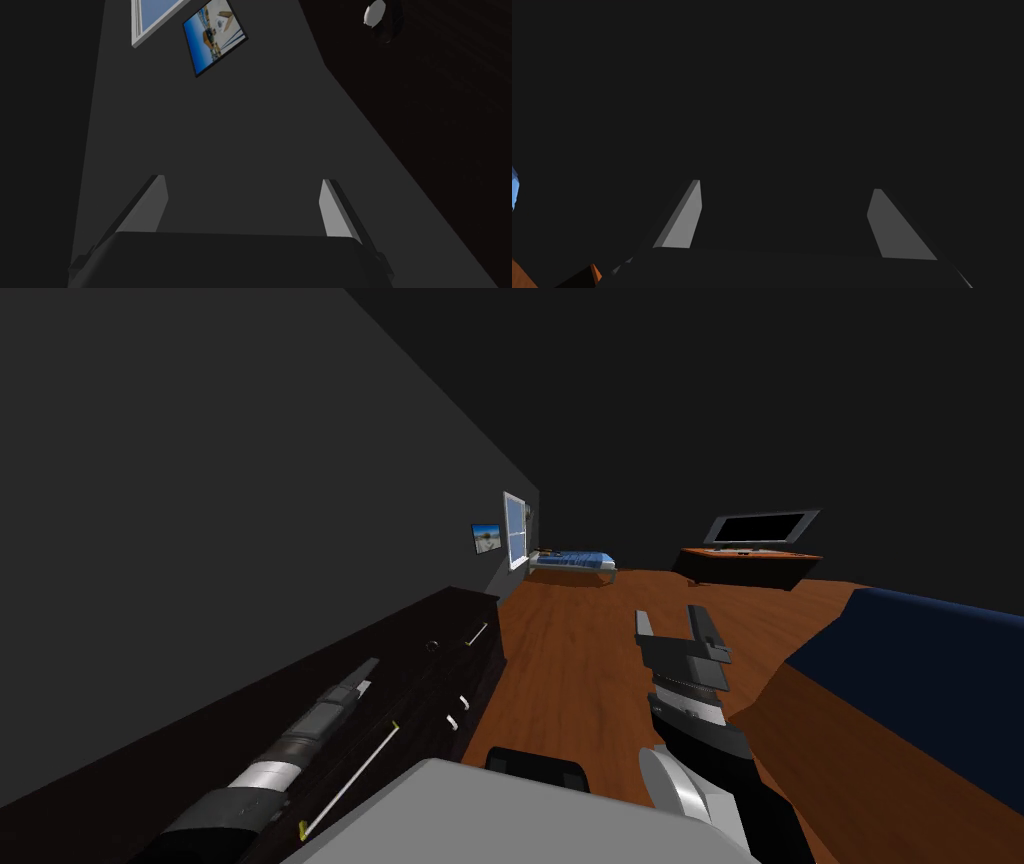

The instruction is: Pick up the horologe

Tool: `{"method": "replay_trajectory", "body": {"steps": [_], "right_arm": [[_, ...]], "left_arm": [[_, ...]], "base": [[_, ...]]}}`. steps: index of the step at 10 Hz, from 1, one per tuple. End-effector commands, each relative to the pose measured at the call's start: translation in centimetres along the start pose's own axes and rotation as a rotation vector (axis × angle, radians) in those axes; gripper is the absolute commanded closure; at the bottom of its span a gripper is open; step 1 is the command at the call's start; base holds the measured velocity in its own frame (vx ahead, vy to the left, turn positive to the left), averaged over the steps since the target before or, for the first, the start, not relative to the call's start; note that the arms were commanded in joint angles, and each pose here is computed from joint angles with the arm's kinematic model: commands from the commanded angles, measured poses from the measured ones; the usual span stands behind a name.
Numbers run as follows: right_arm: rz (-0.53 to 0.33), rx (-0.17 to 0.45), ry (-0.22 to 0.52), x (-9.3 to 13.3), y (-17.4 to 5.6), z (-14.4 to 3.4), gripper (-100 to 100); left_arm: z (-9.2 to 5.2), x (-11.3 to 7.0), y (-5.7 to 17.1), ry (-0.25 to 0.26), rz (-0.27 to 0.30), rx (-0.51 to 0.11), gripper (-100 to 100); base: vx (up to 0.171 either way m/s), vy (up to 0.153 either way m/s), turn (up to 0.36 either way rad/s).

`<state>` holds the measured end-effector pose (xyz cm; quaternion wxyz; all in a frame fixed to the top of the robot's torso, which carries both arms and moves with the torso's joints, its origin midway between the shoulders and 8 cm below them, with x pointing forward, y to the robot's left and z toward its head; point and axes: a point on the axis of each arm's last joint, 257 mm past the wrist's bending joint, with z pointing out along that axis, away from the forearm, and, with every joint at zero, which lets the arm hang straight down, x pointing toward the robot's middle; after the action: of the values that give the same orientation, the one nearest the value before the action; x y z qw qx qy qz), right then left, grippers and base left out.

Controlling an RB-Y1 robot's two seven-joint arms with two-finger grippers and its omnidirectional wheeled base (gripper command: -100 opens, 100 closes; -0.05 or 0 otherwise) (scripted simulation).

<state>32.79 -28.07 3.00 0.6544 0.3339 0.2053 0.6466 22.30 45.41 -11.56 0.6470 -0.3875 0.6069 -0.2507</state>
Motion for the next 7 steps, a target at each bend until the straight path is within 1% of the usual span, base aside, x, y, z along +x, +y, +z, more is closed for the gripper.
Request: {"method": "replay_trajectory", "body": {"steps": [1,2,3,4,5,6,7], "right_arm": [[0.000,0.000,0.000,0.0,0.0,0.0,0],[0.000,0.000,0.000,0.0,0.0,0.0,0],[0.000,0.000,0.000,0.0,0.0,0.0,0],[0.000,0.000,0.000,0.0,0.0,0.0,0],[0.000,0.000,0.000,0.0,0.0,0.0,0],[0.000,0.000,0.000,0.0,0.0,0.0,0],[0.000,0.000,0.000,0.0,0.0,0.0,0]], "left_arm": [[-0.9,-0.3,1.3,0.016,0.010,-0.054,-100],[-1.4,-0.4,2.3,0.034,0.017,-0.098,-100],[-1.9,-0.4,2.7,0.038,0.020,-0.114,-100],[-2.7,-0.4,3.8,0.059,0.025,-0.165,-100],[-2.9,-0.4,4.1,0.062,0.027,-0.175,-100],[-3.8,-0.3,5.2,0.083,0.028,-0.226,-100],[-4.8,0.0,6.3,0.106,0.027,-0.280,-100]], "base": [[0.094,-0.008,-0.058],[0.105,-0.018,-0.098],[0.083,-0.010,-0.060],[0.091,0.008,-0.128],[0.079,0.014,-0.056],[0.102,-0.003,-0.101],[0.155,0.003,-0.190]]}}
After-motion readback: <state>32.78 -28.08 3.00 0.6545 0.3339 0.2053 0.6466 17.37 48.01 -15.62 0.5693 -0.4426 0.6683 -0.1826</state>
